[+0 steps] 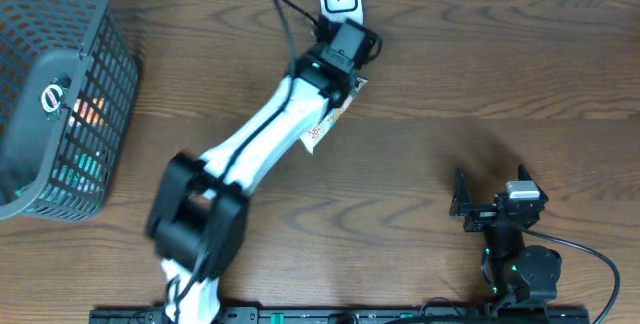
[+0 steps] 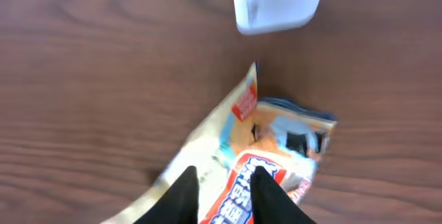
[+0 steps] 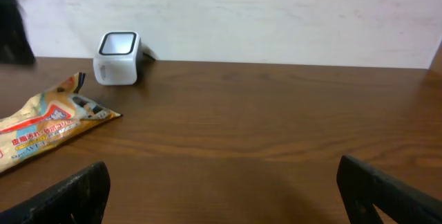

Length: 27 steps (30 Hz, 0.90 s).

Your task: Scan the item barcode

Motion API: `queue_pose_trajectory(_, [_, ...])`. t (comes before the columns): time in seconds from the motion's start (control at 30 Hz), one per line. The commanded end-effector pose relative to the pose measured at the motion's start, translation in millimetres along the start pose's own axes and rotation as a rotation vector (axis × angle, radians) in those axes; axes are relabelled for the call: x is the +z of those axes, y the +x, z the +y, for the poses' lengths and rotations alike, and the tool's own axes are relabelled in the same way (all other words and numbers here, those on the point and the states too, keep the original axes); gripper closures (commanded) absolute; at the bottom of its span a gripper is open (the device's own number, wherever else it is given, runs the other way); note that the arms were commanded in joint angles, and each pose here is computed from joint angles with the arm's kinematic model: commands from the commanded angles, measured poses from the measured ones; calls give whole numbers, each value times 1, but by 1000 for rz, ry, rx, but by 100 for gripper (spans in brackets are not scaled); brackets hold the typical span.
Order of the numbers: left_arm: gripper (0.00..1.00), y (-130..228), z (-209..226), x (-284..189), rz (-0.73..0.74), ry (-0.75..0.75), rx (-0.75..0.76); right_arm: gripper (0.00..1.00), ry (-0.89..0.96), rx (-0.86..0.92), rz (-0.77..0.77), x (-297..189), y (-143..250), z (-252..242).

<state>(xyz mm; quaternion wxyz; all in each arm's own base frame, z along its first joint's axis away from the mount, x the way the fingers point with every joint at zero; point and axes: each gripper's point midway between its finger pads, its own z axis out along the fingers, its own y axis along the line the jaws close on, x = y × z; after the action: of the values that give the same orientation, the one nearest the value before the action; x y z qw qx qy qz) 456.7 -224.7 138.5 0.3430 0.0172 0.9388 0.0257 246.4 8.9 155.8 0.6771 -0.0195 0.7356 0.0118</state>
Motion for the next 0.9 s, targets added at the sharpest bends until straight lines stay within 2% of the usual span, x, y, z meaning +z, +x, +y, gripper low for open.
queue_pose_trajectory(0.0, [71, -11, 25, -28, -12, -34, -27, 1, 1, 2, 2, 0, 1, 0])
queue_pose_trajectory(0.1, [71, 12, 25, -24, 83, -27, -46, 1, 1, 2, 2, 0, 1, 0])
queue_pose_trajectory(0.27, [71, 62, 5, -11, 297, 74, -14, 1, 1, 2, 2, 0, 1, 0])
queue_pose_trajectory(0.6, [73, 141, 20, 38, 521, -48, 31, 1, 1, 3, 2, 0, 1, 0])
queue_pose_trajectory(0.87, [73, 156, 1, 31, 609, 54, -4, 1, 1, 2, 2, 0, 1, 0])
